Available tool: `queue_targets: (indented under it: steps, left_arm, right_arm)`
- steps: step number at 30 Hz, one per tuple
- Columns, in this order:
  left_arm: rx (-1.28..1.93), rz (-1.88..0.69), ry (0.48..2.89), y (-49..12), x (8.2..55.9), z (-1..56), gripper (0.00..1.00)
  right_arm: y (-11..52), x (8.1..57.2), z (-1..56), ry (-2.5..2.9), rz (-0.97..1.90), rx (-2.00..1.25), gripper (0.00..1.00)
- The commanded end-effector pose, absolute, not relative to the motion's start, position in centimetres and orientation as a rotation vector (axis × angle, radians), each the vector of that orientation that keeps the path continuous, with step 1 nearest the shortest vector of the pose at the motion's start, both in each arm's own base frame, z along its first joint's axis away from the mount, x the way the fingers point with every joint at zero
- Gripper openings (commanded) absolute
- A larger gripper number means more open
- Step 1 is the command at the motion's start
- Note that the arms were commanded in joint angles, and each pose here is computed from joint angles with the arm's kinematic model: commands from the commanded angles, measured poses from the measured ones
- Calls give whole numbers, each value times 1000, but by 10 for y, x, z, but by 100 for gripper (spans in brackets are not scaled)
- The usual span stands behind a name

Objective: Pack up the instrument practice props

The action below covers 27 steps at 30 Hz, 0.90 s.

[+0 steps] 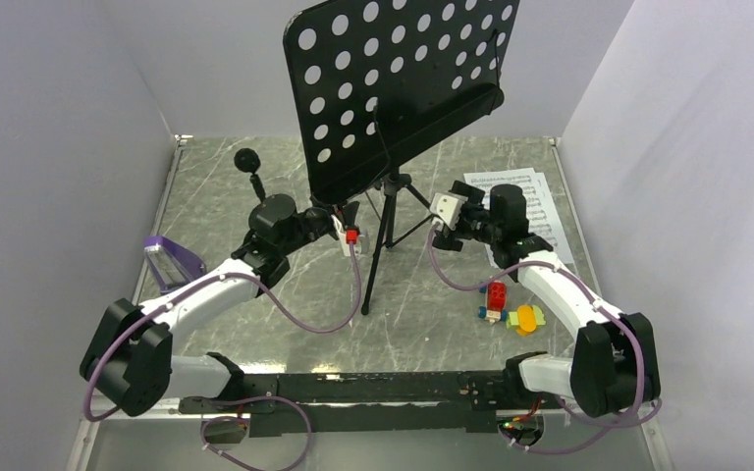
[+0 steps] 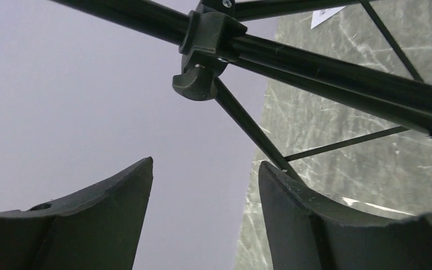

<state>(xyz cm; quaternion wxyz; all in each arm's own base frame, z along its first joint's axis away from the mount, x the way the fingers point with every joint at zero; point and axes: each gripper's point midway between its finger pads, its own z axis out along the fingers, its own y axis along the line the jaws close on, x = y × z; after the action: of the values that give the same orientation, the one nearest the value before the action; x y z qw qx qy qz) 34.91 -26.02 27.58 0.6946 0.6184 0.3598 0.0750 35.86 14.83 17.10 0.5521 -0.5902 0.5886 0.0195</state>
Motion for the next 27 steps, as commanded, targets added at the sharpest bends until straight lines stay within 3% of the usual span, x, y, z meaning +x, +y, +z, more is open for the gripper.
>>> queue_targets:
  steps: [1,7,12,27]
  left_arm:
    - [1339,245,594,-270,354,324,70]
    - [1337,148,552,-284,346,349,63]
    - [1447,217,539,-294,349,323,68]
    - [1572,201,577,-303,349,305,64]
  right_arm:
    - [156,366,192,1417,105,-1336,100]
    - [154,369,188,1444,96,-1350,100]
    - [162,367,179,1344,96,-1381,100]
    - [171,361,164,1315,174,-1362,100]
